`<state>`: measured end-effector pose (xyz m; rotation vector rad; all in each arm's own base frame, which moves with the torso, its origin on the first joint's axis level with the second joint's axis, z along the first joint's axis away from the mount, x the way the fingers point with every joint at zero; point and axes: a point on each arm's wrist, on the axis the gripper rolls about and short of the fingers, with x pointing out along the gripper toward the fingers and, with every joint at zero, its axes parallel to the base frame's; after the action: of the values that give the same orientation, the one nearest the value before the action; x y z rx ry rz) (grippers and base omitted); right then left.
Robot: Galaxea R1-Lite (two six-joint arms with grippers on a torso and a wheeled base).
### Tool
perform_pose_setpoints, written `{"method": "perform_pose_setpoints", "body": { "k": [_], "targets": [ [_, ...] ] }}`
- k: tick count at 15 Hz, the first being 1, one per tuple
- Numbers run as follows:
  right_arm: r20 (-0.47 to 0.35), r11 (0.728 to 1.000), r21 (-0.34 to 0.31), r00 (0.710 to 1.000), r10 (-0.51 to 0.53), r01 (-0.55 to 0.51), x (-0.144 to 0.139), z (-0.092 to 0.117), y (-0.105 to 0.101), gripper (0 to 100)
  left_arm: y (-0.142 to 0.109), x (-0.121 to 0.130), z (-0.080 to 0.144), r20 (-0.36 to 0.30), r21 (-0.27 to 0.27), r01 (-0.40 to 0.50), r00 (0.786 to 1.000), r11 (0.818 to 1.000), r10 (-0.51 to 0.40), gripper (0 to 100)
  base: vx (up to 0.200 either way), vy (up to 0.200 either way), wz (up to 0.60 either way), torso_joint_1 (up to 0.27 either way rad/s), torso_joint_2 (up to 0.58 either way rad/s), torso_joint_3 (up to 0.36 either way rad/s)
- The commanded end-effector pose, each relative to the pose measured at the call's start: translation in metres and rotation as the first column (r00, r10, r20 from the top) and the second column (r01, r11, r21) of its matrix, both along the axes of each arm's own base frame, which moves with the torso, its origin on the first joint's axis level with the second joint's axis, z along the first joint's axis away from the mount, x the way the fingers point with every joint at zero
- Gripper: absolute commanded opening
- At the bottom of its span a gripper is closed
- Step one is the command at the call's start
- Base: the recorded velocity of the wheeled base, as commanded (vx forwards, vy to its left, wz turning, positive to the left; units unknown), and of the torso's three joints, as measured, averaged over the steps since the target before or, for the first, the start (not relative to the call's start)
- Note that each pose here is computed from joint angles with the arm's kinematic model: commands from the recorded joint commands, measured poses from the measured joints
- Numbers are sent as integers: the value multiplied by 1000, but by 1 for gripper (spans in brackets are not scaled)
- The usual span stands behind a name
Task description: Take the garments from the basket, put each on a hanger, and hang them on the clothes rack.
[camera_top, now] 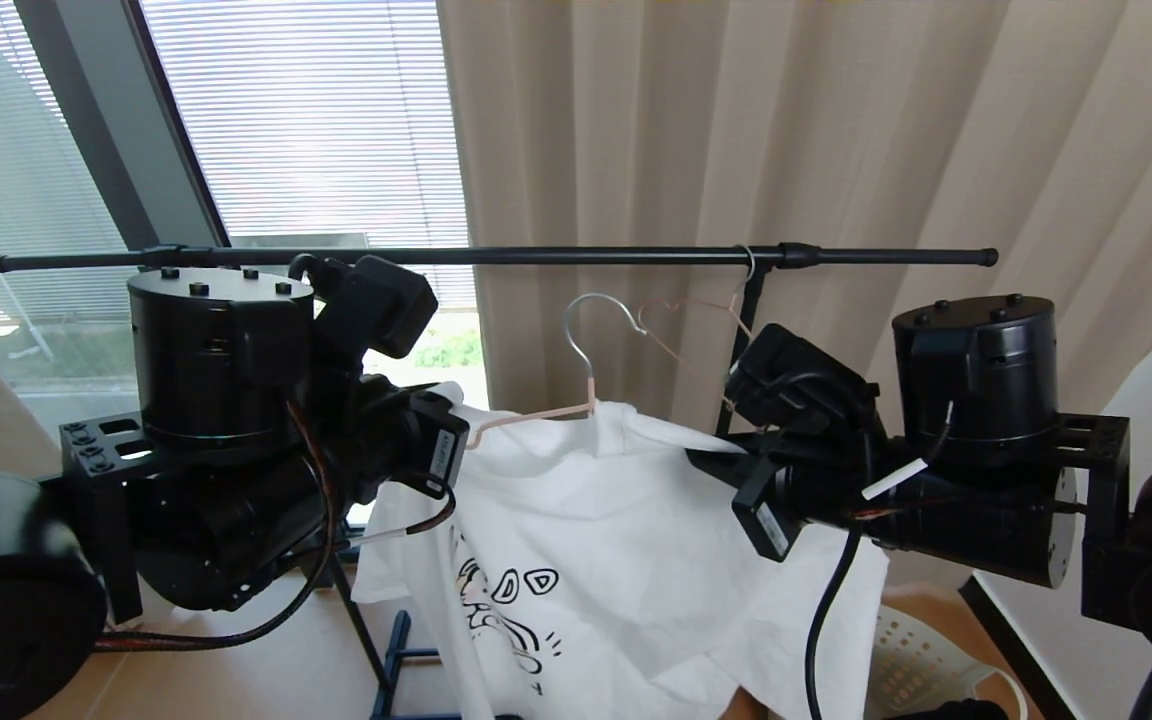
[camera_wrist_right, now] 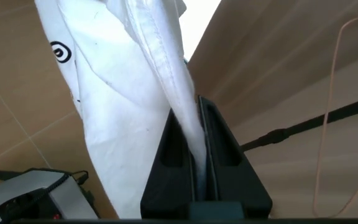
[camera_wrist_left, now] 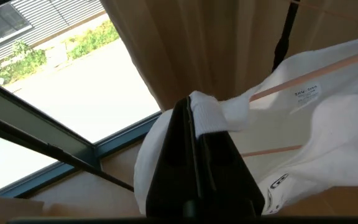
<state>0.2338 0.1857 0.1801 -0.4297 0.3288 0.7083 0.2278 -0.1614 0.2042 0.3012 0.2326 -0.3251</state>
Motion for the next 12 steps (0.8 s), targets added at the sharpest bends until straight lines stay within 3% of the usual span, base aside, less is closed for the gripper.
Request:
{"method": "perform_pose_setpoints", "body": {
  "k": [1, 4, 8, 10, 12],
  "targets": [
    [-25, 1000, -14, 1000, 14, -15, 0, -8, 4, 0, -3, 0, 6, 17, -13, 9, 1000, 1000, -8, 0, 0, 0, 0, 0, 0, 0],
    [-62, 994, 14, 992, 106, -105, -3, -12, 6, 0, -7, -3, 8, 23, -17, 27, 999, 999, -27, 0, 0, 0, 0, 0, 0, 0],
    [-90, 993, 2, 989, 118, -118, 2, -24, 14, 0, -12, -14, 17, 45, -34, 64, 997, 997, -63, 0, 0, 0, 0, 0, 0, 0],
    [-30, 995, 38, 996, 89, -88, 8, -33, 19, 0, -10, -18, 16, 11, -8, 68, 998, 998, -68, 0, 0, 0, 0, 0, 0, 0],
    [56, 996, 74, 998, 36, -40, 5, -12, -1, 0, 4, -11, 13, -18, 28, -12, 1000, 1000, 13, 0, 0, 0, 0, 0, 0, 0]
  ]
}}
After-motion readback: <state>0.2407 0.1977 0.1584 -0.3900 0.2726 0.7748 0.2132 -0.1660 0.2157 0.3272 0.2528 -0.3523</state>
